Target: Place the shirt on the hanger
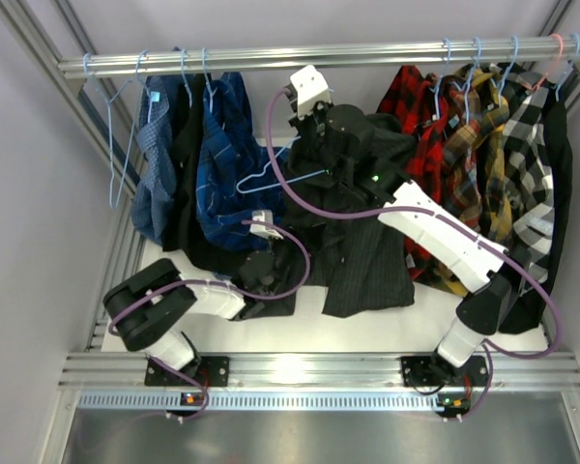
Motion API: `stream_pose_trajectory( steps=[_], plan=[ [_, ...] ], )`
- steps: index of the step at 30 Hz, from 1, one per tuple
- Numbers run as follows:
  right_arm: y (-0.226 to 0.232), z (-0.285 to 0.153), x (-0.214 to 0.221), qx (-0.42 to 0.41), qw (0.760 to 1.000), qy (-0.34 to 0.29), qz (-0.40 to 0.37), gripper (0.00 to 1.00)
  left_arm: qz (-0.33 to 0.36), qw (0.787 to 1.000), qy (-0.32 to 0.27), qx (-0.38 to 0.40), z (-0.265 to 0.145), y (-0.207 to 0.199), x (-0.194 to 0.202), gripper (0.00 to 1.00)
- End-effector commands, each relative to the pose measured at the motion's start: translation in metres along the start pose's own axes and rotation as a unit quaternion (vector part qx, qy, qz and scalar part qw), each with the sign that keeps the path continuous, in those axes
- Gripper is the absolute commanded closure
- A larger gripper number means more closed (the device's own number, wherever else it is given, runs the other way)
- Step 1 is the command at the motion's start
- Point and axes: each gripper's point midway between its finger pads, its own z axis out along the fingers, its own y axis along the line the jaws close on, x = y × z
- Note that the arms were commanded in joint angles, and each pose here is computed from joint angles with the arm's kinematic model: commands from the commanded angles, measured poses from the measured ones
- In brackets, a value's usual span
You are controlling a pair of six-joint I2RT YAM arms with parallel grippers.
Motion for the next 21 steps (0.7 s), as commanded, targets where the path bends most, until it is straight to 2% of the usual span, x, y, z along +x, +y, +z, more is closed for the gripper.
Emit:
stream_pose_trajectory(
  steps=[1,9,21],
  plan=[
    [-0.019,-0.006,-0.03,0.017,0.999,-0.031,0.029,1.0,-0.093,0.971,-0.212,0.061,0.007,-0.052,-0.095,0.22],
    [-0.027,-0.013,-0.028,0.024,0.998,-0.029,0.043,1.0,-0.072,0.967,-0.232,0.076,0.023,-0.072,-0.105,0.18],
    [-0.028,-0.014,-0.022,0.021,0.998,-0.024,0.056,1.0,-0.039,0.963,-0.257,0.075,0.032,-0.083,-0.12,0.21]
  ],
)
